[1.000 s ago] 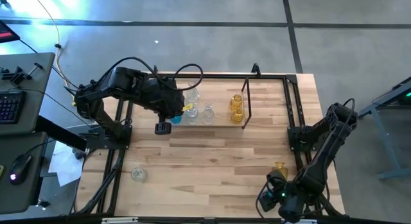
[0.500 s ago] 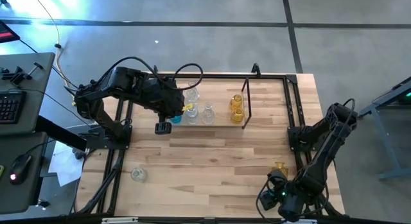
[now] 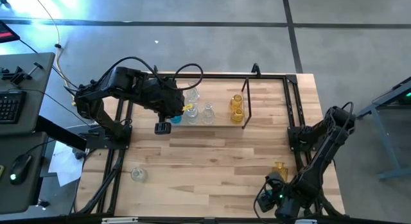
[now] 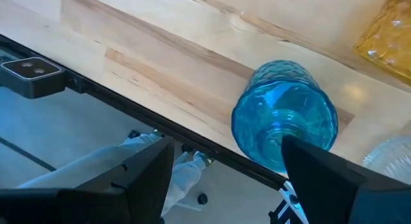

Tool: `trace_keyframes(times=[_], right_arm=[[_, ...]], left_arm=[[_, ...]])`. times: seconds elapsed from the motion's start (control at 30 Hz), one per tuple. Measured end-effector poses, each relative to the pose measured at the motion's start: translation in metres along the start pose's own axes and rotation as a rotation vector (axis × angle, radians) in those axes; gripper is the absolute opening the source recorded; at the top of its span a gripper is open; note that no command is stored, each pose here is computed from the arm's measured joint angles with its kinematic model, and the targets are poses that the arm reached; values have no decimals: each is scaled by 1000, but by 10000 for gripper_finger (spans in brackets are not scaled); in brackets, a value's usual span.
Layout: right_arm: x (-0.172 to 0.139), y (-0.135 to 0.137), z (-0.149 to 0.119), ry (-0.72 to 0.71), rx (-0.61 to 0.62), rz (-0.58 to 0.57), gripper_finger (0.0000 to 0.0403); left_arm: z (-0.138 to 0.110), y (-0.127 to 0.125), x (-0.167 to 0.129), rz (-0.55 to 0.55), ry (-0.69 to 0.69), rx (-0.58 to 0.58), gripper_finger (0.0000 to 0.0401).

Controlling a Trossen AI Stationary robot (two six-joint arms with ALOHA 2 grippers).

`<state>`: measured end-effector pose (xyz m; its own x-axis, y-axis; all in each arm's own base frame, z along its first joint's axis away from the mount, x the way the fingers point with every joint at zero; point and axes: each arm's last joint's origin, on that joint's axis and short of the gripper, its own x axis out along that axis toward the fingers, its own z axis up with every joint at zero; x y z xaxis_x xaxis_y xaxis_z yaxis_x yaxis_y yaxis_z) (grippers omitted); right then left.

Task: Sort vases onto shelf
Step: Put the blue vase on the shelf aligned with the other blue vases

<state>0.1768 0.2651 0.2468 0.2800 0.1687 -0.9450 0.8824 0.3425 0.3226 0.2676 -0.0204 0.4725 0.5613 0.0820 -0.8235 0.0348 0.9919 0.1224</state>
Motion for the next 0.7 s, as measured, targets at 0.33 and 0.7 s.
trace_keyframes(times=[0.33,0.7], right_arm=[[2,0,1,12,-6,-28,275],[21,11,0,48,-32,-27,275]], left_arm=[[0,0,0,0,0,-2,10],[0,-1,0,-1,-1,3,10]])
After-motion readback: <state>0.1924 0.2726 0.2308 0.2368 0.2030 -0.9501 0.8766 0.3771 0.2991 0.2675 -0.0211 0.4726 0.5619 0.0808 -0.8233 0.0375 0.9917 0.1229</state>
